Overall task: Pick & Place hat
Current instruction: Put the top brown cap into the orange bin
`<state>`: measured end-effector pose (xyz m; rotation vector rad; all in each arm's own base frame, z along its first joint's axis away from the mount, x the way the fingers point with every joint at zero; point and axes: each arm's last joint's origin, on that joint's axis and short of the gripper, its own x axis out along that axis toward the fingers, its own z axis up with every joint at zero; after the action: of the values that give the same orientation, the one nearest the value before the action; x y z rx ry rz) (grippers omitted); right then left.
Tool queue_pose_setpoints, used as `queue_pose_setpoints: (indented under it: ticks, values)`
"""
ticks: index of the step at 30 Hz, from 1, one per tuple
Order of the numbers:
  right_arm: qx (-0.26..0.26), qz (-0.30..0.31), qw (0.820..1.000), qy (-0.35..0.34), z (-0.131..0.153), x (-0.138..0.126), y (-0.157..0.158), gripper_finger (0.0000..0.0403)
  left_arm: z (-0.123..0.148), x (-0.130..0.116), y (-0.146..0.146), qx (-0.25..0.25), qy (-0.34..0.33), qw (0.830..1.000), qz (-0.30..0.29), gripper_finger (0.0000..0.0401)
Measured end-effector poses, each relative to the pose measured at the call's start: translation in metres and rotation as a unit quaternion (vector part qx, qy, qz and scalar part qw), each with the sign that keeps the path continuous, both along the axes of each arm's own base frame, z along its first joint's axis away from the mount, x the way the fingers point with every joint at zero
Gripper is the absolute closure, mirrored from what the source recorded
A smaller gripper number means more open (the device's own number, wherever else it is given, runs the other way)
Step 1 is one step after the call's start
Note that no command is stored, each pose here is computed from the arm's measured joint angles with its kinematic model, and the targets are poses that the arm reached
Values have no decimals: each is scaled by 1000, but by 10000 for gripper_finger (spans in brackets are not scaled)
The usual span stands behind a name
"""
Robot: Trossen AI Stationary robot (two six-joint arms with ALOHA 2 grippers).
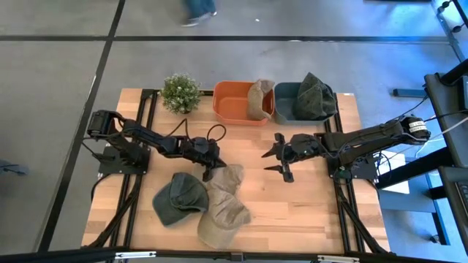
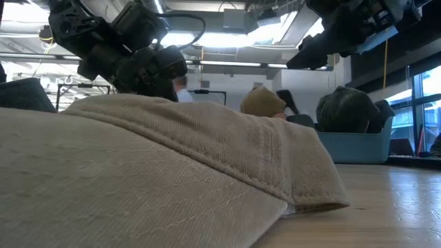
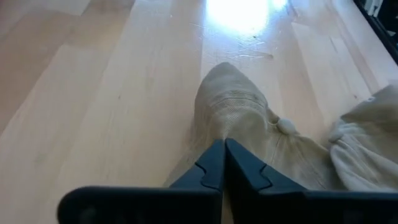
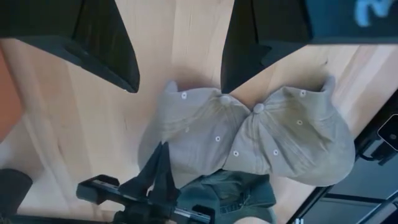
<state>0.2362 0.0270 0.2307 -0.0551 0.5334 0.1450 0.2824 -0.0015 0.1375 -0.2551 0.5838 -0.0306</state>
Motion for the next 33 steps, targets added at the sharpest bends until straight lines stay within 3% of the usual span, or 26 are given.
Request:
queue_pose_setpoints:
  ticks: [7, 13, 20, 24, 30, 33]
  values:
    - [0, 0, 1000, 0, 0, 0, 0, 177, 0, 0, -3, -15, 1, 999, -36, 349]
    - [0, 0, 1000, 0, 0, 0, 0, 177, -3, 0, -3, -9, 11, 1000, -21, 303]
    - [-2, -2, 1000, 1, 0, 0, 0, 177, -14, 0, -2, -16, 32, 999, -13, 284]
    - [-12, -24, 1000, 0, 0, 0, -2, 177, -12, 1, -2, -15, 24, 999, -14, 305]
    - [-16, -27, 999, 1, -1, 1, -2, 177, -10, 3, -2, 2, 7, 1000, -25, 390]
    - [-27, -22, 999, 12, -7, 4, -2, 177, -9, 4, -2, 9, -2, 1000, -26, 396]
